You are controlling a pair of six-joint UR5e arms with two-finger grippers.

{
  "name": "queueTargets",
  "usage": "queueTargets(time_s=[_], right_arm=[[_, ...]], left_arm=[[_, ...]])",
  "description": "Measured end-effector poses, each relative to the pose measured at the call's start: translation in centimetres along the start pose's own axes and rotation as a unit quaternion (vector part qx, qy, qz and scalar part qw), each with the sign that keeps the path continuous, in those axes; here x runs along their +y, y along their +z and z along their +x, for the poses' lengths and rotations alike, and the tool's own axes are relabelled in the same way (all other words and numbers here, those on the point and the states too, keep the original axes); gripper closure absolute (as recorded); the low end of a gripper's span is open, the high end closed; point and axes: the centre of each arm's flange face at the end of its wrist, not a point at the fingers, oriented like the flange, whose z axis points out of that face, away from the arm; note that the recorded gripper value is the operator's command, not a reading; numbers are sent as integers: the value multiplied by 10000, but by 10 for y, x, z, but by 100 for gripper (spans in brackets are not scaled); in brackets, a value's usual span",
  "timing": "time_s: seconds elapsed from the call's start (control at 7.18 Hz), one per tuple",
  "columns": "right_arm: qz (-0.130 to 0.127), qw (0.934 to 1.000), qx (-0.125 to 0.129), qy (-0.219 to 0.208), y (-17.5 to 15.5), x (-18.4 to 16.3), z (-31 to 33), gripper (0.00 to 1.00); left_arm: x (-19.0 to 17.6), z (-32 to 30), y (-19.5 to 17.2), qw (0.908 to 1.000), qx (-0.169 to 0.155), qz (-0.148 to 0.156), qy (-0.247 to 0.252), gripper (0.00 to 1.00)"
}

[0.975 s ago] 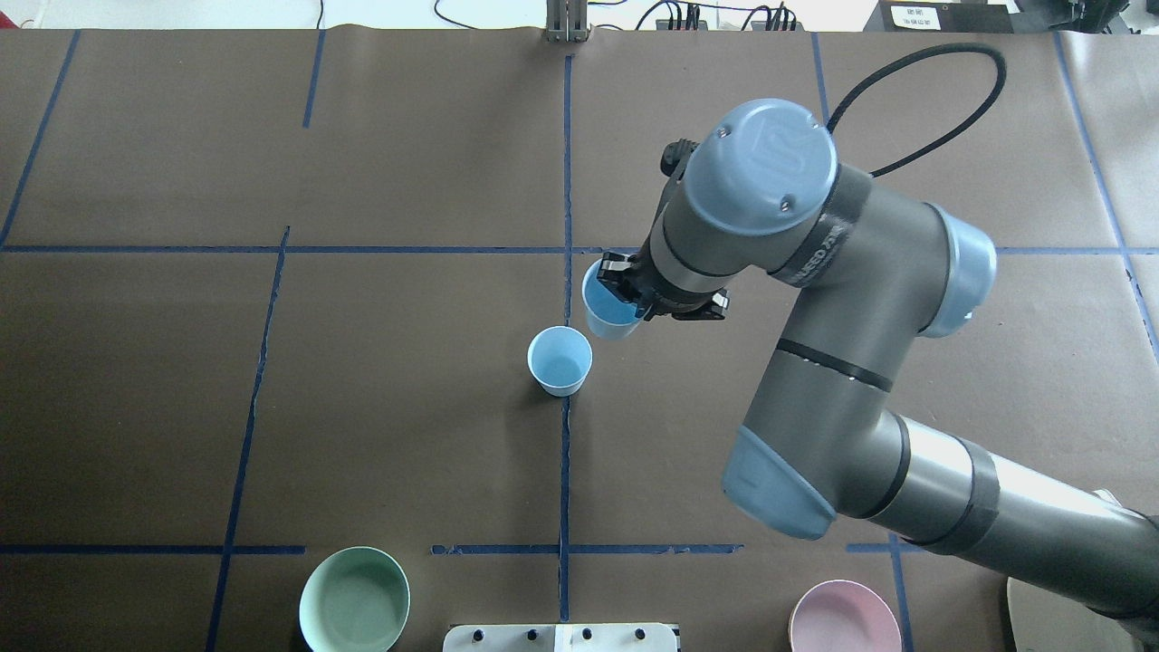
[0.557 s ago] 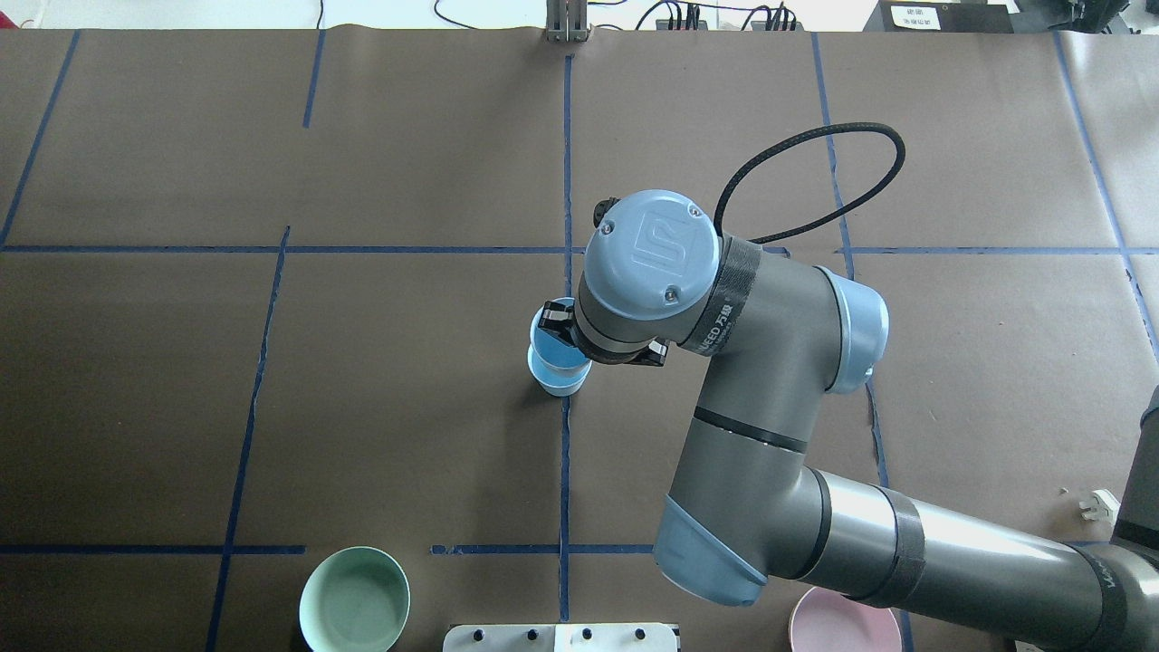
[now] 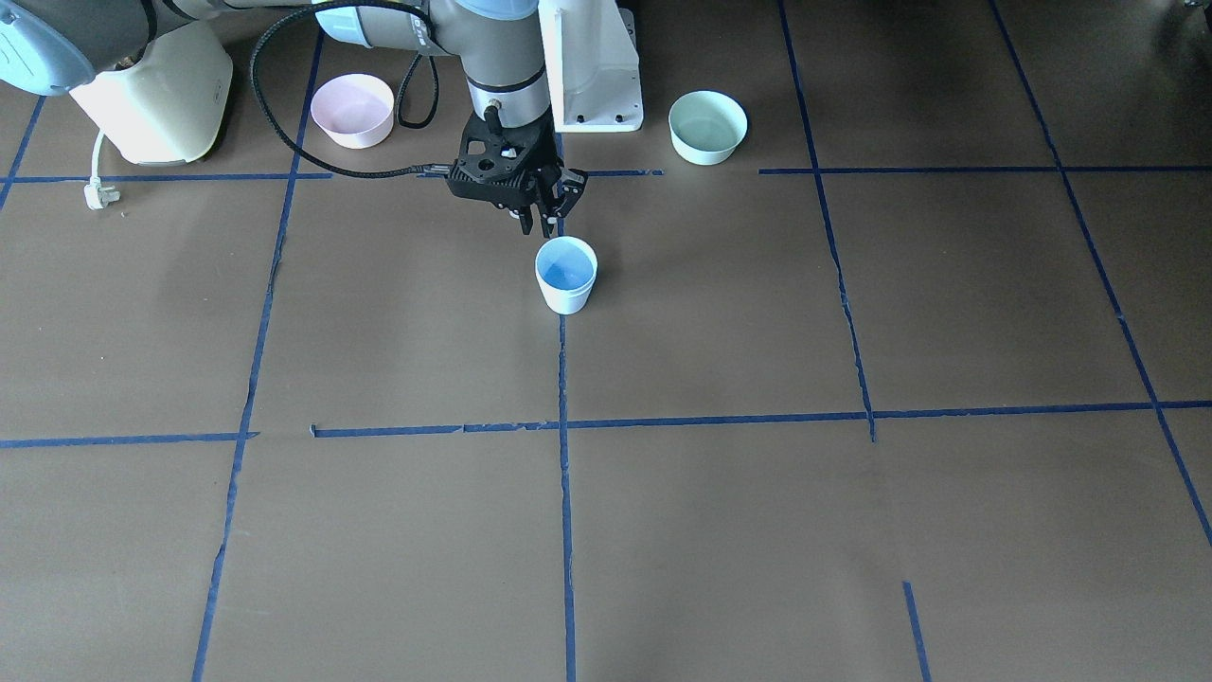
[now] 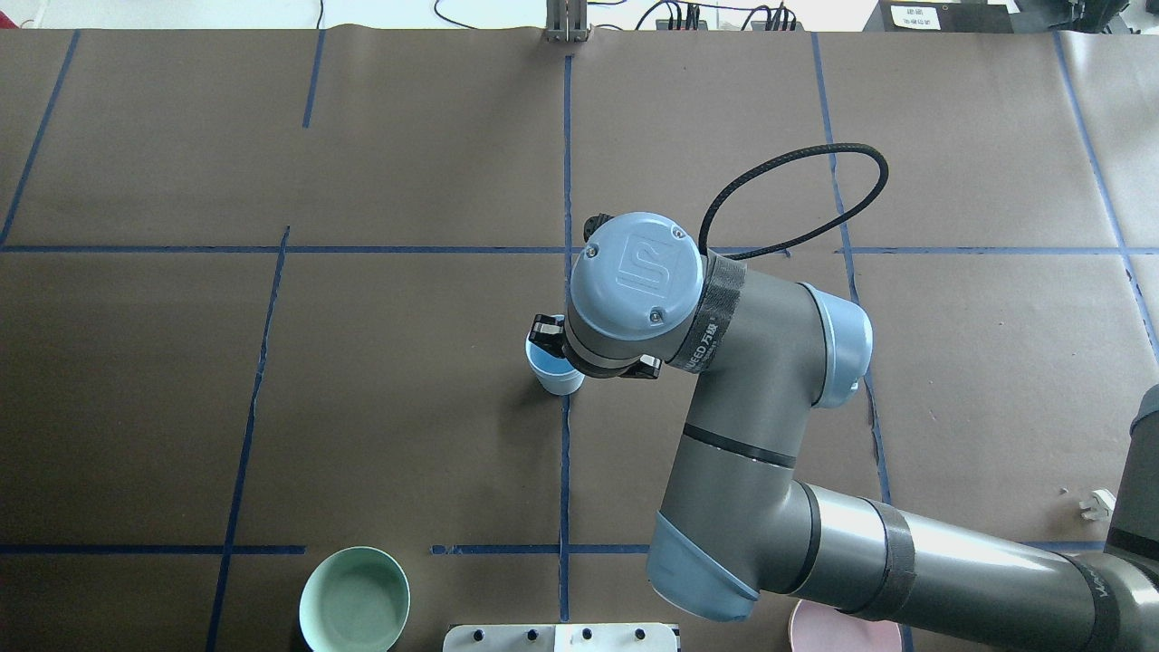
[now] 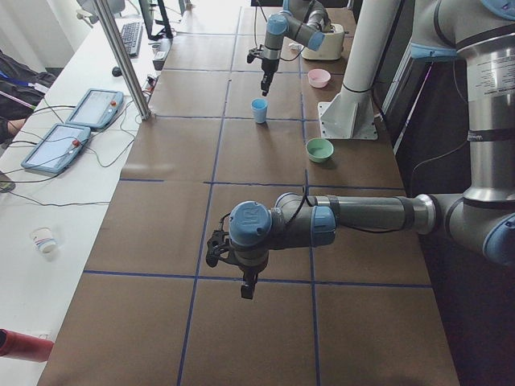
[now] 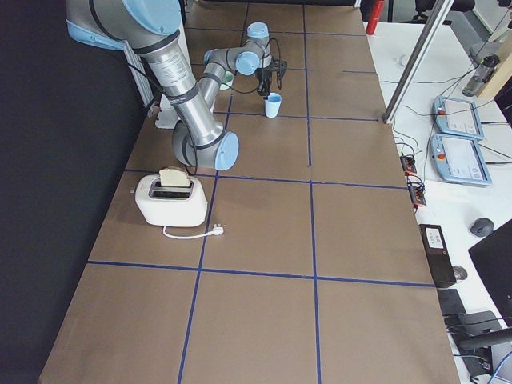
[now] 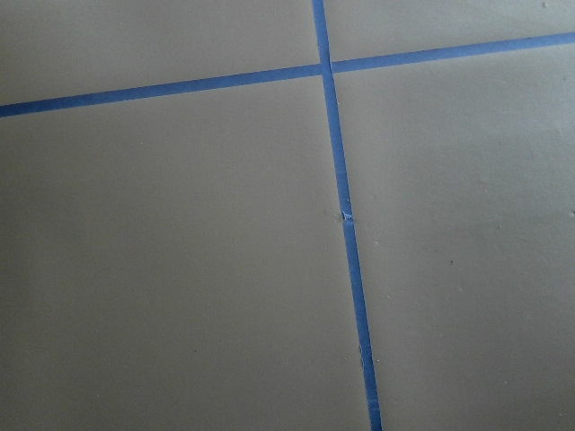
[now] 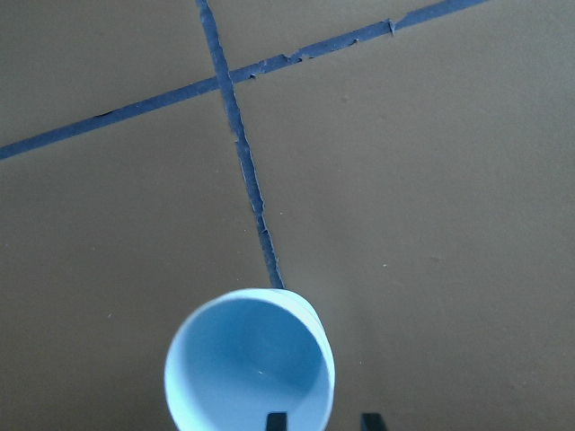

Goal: Stack blue cups with both arms

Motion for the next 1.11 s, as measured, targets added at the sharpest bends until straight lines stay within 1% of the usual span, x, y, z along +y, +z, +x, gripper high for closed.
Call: queueTargets(time_s=[0.14,0.28,0.42,0.56,0.7,0.84,0.98,1.11], right_arm=[[4,10000,-2,-41,-3,-10,3,0],[-65,9999,35,-144,-6,-34,16,0],[-243,9992,98,-310,-11,-74,41,0],[-407,9976,142,-539,-20,-122,78,0],[-515,9949,175,-853,-31,-171,126,0],[-580,9909,215,-1197,-42,-214,183,0],[-625,9851,275,-1579,-53,-245,252,0],[-659,9779,357,-1951,-65,-265,326,0]], left_arm=[[-1,0,0,10000,-4,0,-28,0],[-2,0,0,10000,-7,-7,-56,0],[-2,0,1,10000,-10,-14,-72,0],[-4,2,2,9999,-12,-38,-117,0],[-7,7,8,9997,-18,-103,-208,0],[-11,13,14,9994,-27,-183,-288,0],[-15,21,19,9992,-31,-248,-312,0],[-20,26,22,9993,-42,-269,-260,0]])
